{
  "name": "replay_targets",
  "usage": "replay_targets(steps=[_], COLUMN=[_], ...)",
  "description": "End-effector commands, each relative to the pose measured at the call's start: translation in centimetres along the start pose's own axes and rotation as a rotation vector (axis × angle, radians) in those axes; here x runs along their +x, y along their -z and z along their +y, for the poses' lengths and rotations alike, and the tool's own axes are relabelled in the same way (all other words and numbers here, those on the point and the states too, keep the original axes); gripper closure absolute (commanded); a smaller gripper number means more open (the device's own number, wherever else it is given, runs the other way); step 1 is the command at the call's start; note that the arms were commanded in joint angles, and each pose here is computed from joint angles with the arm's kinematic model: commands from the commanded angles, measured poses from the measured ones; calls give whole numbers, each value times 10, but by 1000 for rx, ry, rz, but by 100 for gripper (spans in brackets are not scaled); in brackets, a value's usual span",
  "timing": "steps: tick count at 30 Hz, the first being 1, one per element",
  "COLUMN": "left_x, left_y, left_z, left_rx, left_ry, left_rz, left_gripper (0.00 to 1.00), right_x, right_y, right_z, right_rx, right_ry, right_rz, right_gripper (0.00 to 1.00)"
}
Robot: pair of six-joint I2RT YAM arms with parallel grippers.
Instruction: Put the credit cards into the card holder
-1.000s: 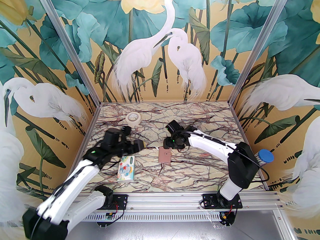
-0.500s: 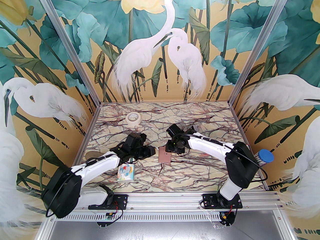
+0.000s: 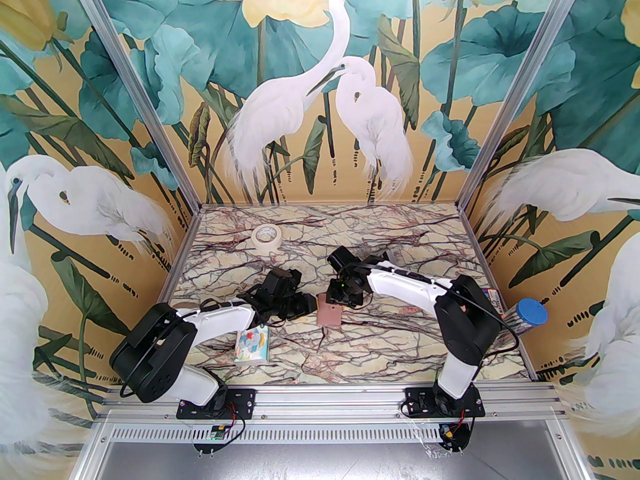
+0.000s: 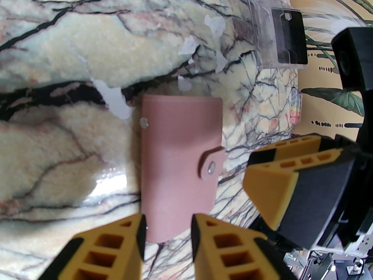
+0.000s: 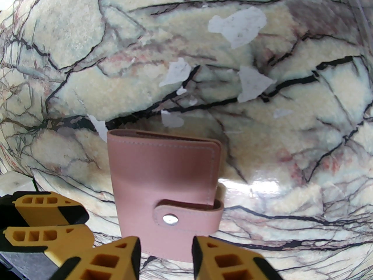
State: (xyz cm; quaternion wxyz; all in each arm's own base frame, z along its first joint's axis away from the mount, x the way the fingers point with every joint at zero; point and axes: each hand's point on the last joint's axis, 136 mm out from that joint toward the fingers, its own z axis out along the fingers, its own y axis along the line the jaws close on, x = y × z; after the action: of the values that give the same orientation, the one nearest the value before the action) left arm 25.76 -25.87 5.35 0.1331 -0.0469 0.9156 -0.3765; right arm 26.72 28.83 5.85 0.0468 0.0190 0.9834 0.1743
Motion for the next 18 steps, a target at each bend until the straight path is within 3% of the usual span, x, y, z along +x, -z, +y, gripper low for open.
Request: replay_targets(steps=[1,18], left_x=[-2,0], left_y=[-4,-15], left_z=[-5,6], left_rx=[20,-2], left_ry=[-11,-1], left_rz=[-5,6], left_gripper=[70,72], right_x=[-2,-1], right_y=[-5,-21], right_z=[9,10], right_rx=[-15,-17], right_ry=[-9,-21], right_rz=[13,51], right_gripper=[67,69])
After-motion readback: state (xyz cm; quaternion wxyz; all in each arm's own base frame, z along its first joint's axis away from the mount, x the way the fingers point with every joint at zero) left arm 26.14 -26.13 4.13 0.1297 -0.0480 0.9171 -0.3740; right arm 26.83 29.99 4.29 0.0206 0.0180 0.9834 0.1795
